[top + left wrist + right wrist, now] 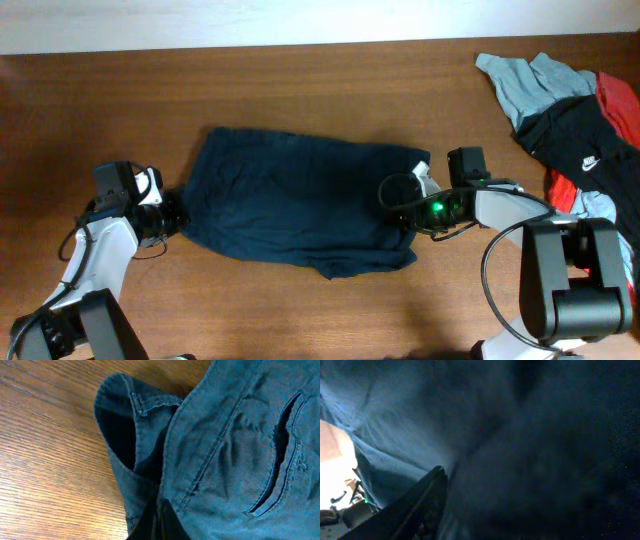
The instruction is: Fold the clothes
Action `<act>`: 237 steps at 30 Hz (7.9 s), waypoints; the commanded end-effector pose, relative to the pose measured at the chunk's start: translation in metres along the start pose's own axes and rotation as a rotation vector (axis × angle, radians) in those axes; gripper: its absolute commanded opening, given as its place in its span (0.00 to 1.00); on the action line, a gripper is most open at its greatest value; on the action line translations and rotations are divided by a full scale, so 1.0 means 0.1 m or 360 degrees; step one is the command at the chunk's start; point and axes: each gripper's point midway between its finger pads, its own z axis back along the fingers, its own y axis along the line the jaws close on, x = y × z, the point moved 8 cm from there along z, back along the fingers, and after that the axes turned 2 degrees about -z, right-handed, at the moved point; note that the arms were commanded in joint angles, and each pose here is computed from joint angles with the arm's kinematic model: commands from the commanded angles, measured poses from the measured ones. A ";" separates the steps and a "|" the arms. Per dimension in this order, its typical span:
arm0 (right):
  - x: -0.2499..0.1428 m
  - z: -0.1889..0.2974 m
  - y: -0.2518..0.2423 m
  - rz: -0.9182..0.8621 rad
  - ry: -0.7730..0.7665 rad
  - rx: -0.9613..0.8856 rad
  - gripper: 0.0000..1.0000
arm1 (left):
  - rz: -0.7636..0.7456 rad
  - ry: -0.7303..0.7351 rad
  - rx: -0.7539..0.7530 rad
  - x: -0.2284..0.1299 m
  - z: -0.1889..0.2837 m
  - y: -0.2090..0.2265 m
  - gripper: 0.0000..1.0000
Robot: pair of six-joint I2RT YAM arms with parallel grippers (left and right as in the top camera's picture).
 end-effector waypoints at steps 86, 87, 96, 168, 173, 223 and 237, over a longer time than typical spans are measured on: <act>-0.35 -1.65 3.14 0.1501 -0.0198 -0.0463 0.17 | -0.0360 -0.0581 -0.0068 0.68 1.81 -0.62 0.69; -0.41 -1.65 3.19 0.1522 -0.0183 -0.0446 0.21 | -0.0361 -0.0582 -0.0068 0.68 1.81 -0.62 0.69; -1.21 -1.70 3.55 0.1916 -0.0007 -0.0314 0.33 | -0.0385 -0.0621 0.0027 0.72 1.82 -0.57 0.69; -0.26 -0.54 2.84 0.1260 -0.0026 -0.0395 0.33 | -0.0396 -0.0083 0.0223 1.24 0.89 -0.48 0.56; -0.14 -0.27 2.91 0.1173 -0.0184 -0.0353 0.33 | -0.0490 -0.0306 -0.0015 1.34 1.38 -0.77 0.54; -0.05 -0.53 2.72 0.0995 0.0199 0.0141 0.07 | -0.0577 0.0458 -0.0260 1.15 0.28 -0.61 0.15; -0.84 -1.76 2.38 0.1076 0.0881 0.0262 0.06 | -0.0397 0.0557 0.0018 0.59 -0.53 -0.04 0.14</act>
